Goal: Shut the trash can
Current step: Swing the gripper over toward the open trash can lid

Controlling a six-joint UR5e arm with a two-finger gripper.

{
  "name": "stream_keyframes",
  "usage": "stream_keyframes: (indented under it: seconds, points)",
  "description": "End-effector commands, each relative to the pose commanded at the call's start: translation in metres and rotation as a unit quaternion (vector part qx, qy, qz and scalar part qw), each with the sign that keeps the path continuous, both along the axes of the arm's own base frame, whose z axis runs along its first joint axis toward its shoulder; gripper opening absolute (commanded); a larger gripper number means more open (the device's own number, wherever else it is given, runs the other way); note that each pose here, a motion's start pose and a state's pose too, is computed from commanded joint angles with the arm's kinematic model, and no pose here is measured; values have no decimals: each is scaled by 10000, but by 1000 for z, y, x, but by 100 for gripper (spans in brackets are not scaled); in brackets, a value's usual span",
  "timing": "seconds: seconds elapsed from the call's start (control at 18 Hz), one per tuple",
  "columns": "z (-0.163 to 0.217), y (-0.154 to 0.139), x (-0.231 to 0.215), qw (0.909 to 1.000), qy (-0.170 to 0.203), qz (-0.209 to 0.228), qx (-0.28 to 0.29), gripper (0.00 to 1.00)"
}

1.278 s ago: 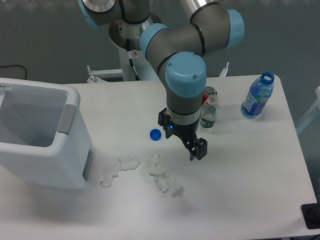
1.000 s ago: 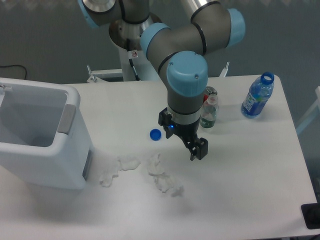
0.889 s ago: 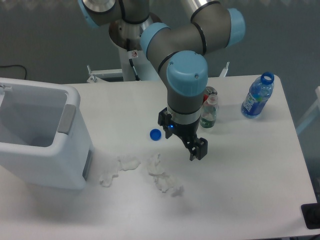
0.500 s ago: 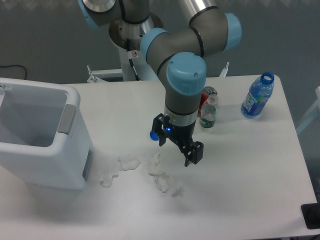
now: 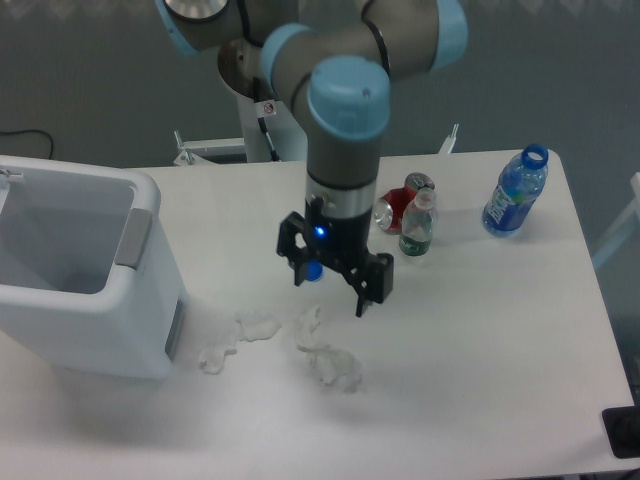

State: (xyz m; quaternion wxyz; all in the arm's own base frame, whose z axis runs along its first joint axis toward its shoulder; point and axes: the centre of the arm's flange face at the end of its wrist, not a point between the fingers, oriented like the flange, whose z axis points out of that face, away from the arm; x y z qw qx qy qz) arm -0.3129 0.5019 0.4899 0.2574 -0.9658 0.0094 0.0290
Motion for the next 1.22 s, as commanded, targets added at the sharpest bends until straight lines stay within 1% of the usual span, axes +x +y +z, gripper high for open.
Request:
stream_keyframes:
  seconds: [0.11, 0.17, 0.22, 0.28, 0.39, 0.56, 0.83, 1.0, 1.22]
  points:
    - [34, -8, 22, 9992, -103, 98, 386, 39]
    - [45, -10, 34, 9986, -128, 114, 493, 25]
    - [50, -5, 47, 9982, -204, 104, 549, 11]
    - [53, 0, 61, 9979, -262, 65, 591, 6]
    - [64, 9, 85, 9968, -399, 68, 686, 2]
    - [88, 19, 125, 9940, -624, 177, 875, 2]
    - [127, 30, 192, 9902, -750, -180, 1168, 1]
    - [143, 35, 220, 9880, -732, -421, 1292, 0]
    - [151, 37, 262, 9850, -744, -796, 1336, 0]
